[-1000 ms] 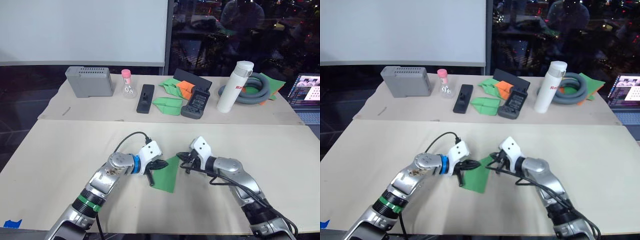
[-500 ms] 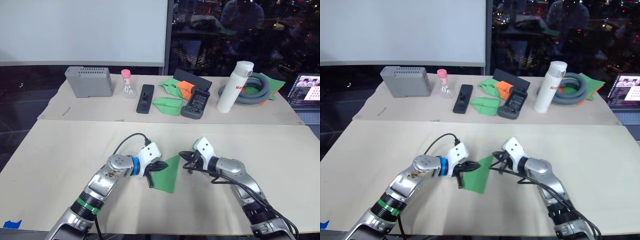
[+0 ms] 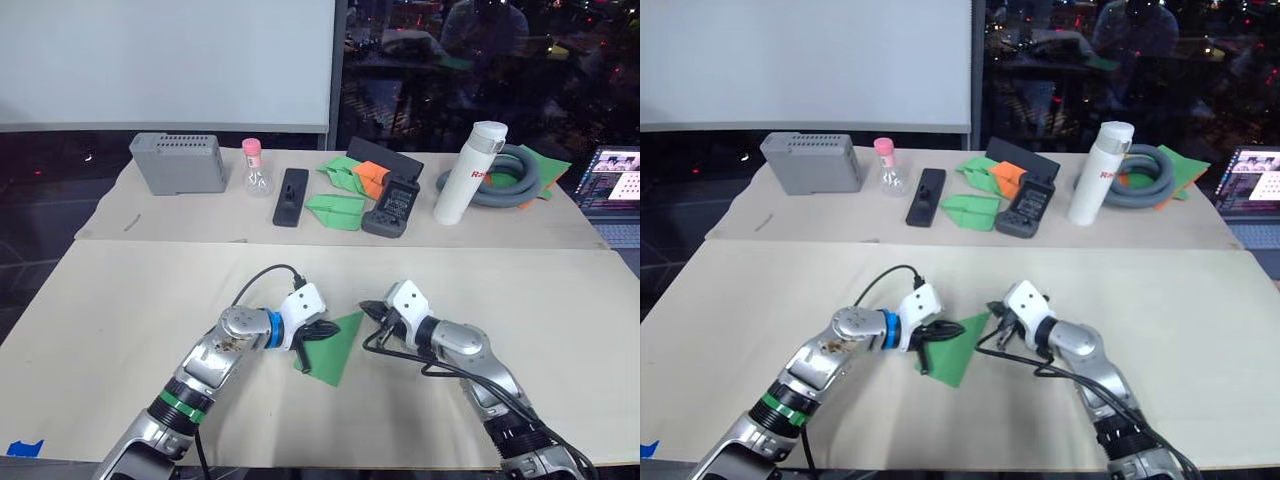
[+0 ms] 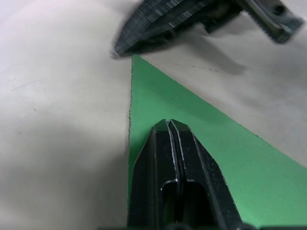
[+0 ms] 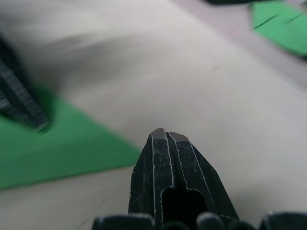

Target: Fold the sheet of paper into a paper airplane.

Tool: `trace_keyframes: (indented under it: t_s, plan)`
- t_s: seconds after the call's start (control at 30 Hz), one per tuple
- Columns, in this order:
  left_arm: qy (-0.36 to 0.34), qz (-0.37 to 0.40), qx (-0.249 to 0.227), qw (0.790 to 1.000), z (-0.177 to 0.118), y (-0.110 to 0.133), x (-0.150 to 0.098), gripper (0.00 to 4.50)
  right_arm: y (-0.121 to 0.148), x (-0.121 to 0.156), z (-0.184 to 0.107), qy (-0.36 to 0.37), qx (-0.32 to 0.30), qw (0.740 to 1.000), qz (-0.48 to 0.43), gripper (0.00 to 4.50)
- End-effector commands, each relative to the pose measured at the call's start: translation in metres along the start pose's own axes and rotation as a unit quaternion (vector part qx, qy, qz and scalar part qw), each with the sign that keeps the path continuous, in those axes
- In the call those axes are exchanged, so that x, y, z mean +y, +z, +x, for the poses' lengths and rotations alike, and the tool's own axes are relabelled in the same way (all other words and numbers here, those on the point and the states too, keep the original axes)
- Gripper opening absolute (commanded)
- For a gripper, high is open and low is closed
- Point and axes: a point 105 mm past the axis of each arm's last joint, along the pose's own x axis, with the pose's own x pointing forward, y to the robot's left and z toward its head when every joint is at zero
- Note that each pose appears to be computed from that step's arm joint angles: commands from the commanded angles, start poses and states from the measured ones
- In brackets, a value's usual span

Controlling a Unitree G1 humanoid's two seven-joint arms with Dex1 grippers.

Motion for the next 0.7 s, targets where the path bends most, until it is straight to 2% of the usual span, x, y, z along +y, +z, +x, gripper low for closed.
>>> trace_keyframes:
  t_s: [0.03, 0.17, 0.4, 0.7]
  plan:
    - [-0.008, -0.011, 0.029, 0.999, 0.005, -0.016, -0.006, 0.03, 0.020, -0.006, -0.006, 0.006, -0.034, 0.999, -0.023, 0.00]
    - [-0.013, -0.009, 0.027, 1.000, 0.007, -0.014, -0.007, 0.03, 0.020, 0.015, -0.009, 0.071, -0.034, 0.997, 0.010, 0.00]
    - [-0.017, -0.004, 0.026, 1.000, 0.009, -0.013, -0.007, 0.03, 0.003, 0.026, -0.006, 0.085, -0.003, 0.996, 0.010, 0.00]
    - [-0.019, -0.005, 0.023, 1.000, 0.011, -0.012, -0.008, 0.03, -0.017, 0.024, -0.016, 0.087, 0.034, 0.996, 0.010, 0.00]
